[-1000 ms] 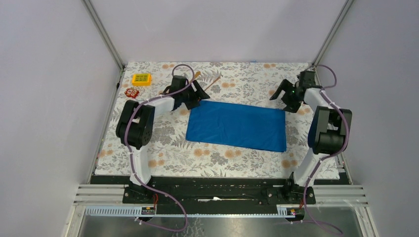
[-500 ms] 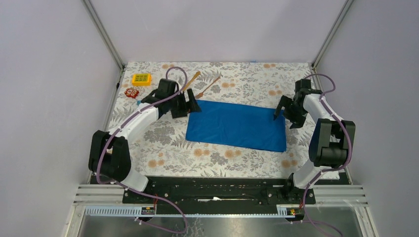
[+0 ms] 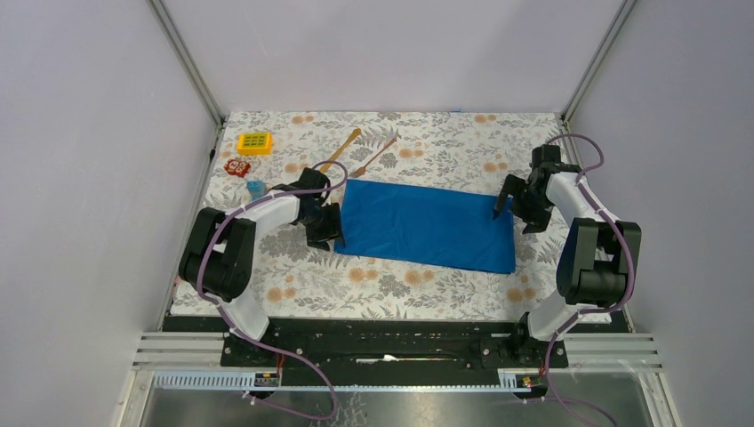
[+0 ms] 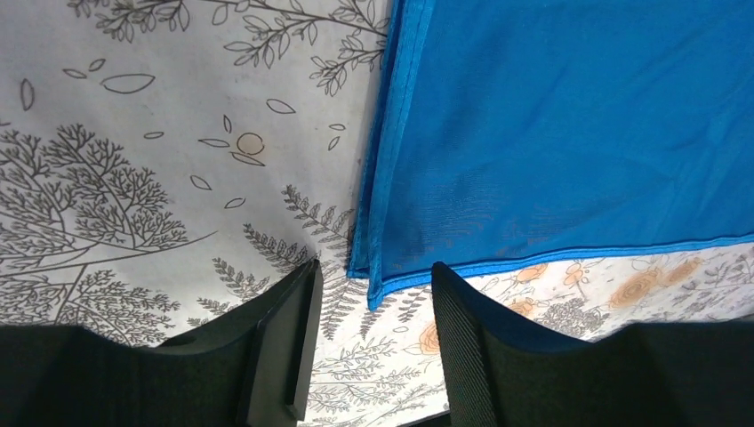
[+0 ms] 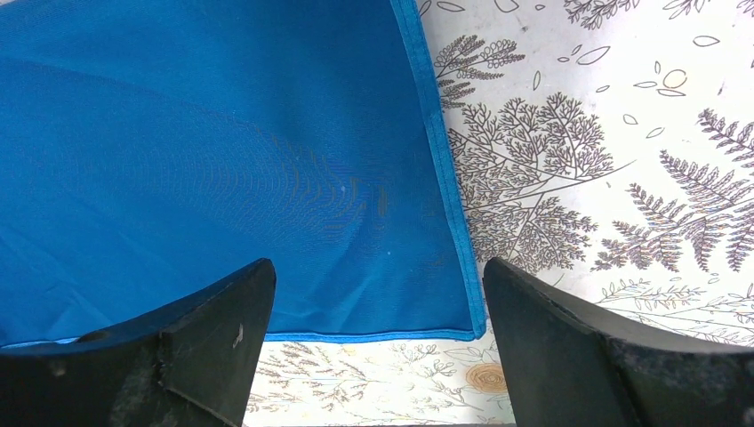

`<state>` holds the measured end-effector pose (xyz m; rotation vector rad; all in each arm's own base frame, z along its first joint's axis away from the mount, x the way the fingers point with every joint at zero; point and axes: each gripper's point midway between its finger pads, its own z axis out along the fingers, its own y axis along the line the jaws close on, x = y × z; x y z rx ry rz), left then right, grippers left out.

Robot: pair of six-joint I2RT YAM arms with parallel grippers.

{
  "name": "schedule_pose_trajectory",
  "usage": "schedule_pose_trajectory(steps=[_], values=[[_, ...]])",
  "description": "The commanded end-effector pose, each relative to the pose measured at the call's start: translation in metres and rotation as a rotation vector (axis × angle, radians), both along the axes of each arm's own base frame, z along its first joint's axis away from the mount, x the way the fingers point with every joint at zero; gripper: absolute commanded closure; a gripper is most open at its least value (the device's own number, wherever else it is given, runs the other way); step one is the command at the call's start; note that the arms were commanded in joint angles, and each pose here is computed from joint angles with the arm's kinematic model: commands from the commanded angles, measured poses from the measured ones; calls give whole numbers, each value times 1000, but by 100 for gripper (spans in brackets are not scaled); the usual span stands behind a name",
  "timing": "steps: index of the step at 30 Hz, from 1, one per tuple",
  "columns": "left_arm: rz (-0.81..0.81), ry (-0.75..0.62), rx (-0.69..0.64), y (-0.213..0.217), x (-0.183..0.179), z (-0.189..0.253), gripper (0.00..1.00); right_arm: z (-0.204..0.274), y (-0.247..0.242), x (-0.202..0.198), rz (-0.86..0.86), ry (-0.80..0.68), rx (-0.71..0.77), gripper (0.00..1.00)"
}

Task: Fold the napkin into a case and place the utensils inside
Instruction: Pick up the rectangle-folded napkin from the center of the board.

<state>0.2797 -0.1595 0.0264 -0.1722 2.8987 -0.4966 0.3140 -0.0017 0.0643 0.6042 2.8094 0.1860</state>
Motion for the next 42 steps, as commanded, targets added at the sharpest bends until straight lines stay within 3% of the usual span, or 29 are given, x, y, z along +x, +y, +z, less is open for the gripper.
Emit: schedule_pose_trajectory(steps=[1,13,17,20,25,30,42], values=[[-12,20,2,-2,3,-14,51,5,-2,6,29,-32,-20,7],[51,30,-95,-13,-41,-8,80,-11,-19,5,70,52,-108,10],[52,16,-98,-10,-48,-1,82,-13,-14,14,120,43,-74,12],[43,9,-95,-10,-48,1,83,-20,-1,17,175,67,-12,17],[47,1,-124,-15,-44,2,88,-31,7,17,232,133,-47,34],[54,-14,-113,-12,-42,2,92,-35,10,15,254,161,-73,40],[63,8,-135,-13,-52,-9,100,-44,17,3,277,204,-123,22]])
